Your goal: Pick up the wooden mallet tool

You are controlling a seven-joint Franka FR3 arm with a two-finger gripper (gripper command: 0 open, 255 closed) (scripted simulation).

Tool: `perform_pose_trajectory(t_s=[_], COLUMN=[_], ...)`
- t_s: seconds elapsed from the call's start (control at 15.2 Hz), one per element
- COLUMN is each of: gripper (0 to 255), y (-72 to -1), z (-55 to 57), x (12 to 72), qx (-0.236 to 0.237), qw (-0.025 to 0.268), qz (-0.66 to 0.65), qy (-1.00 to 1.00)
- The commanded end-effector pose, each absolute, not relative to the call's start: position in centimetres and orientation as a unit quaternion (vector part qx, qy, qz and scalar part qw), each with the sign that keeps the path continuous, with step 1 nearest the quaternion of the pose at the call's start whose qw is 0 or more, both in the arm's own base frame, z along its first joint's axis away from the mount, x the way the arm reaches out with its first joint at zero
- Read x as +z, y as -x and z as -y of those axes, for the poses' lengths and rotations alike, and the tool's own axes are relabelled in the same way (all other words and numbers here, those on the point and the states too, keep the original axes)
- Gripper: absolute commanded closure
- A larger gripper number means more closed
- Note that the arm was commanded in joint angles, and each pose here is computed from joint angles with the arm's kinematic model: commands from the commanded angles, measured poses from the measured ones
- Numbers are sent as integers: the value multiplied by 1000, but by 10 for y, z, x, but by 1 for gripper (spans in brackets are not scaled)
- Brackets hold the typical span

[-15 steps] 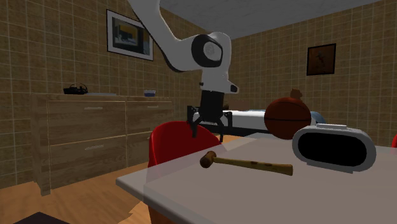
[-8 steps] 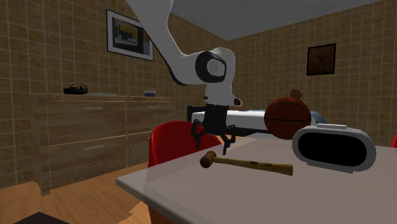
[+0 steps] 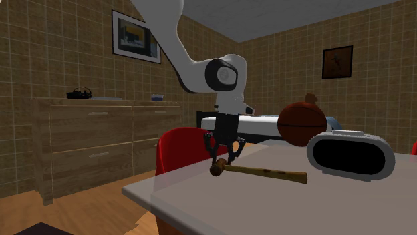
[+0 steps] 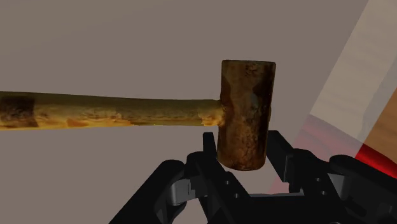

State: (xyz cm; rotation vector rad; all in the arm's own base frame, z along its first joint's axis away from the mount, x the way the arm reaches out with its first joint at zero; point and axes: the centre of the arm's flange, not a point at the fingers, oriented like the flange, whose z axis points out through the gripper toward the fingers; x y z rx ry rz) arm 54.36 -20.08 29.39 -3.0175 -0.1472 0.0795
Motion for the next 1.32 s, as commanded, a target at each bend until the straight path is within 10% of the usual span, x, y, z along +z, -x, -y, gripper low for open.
perform_pose_trajectory(t_s=[0.0, 1.25], gripper=[255, 255], y=[-544, -542], z=[201, 202], x=[294, 373], qx=[26, 26], qw=[60, 60], qz=[49, 49], qy=[997, 997])
